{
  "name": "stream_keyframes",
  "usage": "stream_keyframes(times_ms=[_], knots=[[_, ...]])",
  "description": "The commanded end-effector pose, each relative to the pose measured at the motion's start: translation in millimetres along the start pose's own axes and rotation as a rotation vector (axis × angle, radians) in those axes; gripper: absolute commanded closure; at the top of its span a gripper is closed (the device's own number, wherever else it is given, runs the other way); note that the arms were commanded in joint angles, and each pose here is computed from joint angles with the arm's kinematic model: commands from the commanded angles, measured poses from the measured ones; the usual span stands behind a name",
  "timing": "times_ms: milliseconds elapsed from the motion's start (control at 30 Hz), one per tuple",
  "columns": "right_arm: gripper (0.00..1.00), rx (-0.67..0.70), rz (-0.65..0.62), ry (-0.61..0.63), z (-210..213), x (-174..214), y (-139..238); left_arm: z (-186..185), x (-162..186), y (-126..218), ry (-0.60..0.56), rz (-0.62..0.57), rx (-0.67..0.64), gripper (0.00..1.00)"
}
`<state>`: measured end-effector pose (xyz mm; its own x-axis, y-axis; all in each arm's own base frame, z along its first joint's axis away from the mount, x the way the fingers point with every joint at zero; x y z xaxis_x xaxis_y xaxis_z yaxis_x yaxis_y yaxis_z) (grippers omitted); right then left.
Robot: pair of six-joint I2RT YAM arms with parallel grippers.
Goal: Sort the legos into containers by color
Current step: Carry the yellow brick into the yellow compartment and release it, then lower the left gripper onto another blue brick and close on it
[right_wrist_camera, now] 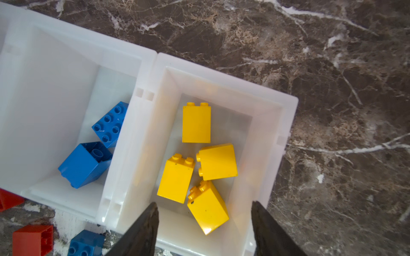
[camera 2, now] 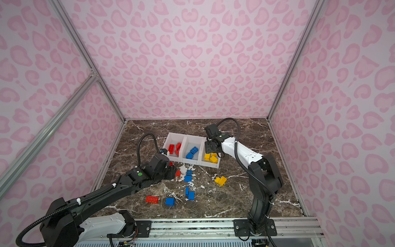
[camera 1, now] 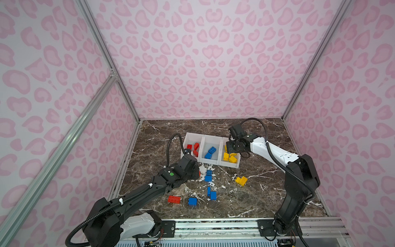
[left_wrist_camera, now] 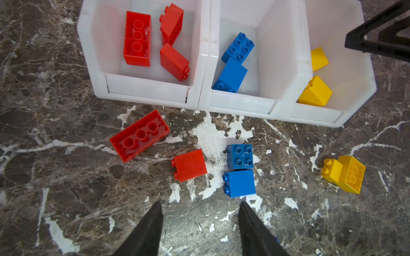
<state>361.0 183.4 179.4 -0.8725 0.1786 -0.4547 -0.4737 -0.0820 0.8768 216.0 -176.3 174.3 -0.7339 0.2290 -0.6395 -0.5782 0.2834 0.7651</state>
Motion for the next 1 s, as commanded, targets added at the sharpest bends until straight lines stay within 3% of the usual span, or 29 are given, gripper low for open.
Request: stream_keyframes(times_ms=[0, 400, 967], knots=[[0.33, 0.014, -0.004, -0.010, -4.3, 2.4, 2.3, -3.3, -0.4, -0.4, -0.017, 0.009, 0.007, 0.43], [0.33, 0.000, -0.011, -0.037, -11.9, 11.5, 11.3, -32.0, 9.4, -9.1, -0.097, 0.071, 0.100, 0.42], [0.33, -0.008, 0.003, -0.057, -18.7, 23.5, 9.2, -89.0, 50.6, -28.0, -0.225, 0.261, 0.184, 0.45]])
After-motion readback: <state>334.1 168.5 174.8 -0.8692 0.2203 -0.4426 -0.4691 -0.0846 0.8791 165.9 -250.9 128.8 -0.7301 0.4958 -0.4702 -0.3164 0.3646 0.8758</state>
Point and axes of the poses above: each gripper's point midway between its finger pads, its own y axis back along the fingers, its own z axis along the line the jaws close on, x = y × z, the point moved 7 cm from there along y, back along the fingers, and after that the axes turned 15 degrees about -y, right-handed, at the moved point
